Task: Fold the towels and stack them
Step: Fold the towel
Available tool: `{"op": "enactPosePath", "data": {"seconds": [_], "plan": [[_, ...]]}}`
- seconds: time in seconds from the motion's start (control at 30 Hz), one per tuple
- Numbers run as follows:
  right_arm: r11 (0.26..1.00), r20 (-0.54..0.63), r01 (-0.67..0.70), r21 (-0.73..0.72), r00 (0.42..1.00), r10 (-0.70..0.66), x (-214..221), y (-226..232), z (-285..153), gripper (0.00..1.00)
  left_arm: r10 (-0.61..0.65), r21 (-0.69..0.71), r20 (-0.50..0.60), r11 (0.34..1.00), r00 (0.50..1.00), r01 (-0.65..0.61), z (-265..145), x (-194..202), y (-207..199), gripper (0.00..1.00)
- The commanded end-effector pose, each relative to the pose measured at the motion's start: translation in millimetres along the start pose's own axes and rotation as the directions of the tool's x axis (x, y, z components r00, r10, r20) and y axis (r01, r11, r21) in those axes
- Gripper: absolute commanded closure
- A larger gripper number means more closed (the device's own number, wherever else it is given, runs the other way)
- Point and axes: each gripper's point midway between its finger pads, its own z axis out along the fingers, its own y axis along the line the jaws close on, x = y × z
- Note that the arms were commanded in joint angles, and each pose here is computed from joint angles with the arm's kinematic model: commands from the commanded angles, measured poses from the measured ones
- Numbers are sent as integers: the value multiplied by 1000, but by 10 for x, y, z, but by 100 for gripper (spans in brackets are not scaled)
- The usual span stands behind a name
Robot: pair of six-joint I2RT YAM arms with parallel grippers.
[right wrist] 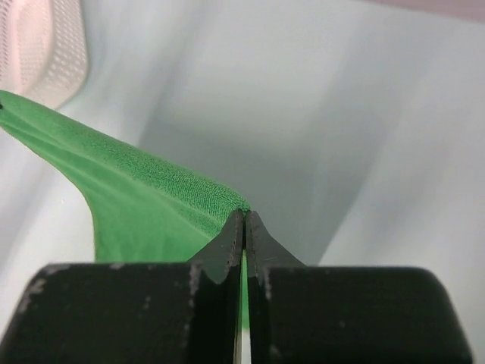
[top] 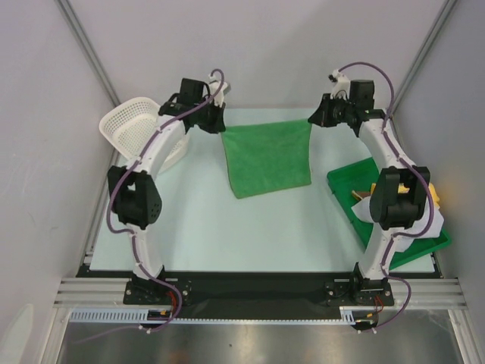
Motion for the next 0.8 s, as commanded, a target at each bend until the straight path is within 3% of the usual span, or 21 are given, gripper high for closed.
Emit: {"op": "enactPosePath", "data": {"seconds": [0.0,0.27,0.43,0.6,0.77], "plan": [[999,126,43,24,991,-46,-430,183,-313,100,75,-20,125,997,989,-73,-536,-375,-139,100],[997,211,75,-5,975,-73,-578,713,-880,100,139,20,212,989,967,-146,-1226,-438,-559,100],[993,193,120,0,974,-118,-232,1134,-1214,100,141,48,191,987,971,-153,-1424,-146,-829,100],[992,200,116,46,972,-123,117,1409,-1553,100,131,67,262,986,956,-154,-1806,97,-1234,100],[994,204,110,12,973,-110,536,1844,-1828,100,68,96,245,991,967,-94,-1963,494,-1451,100]]}}
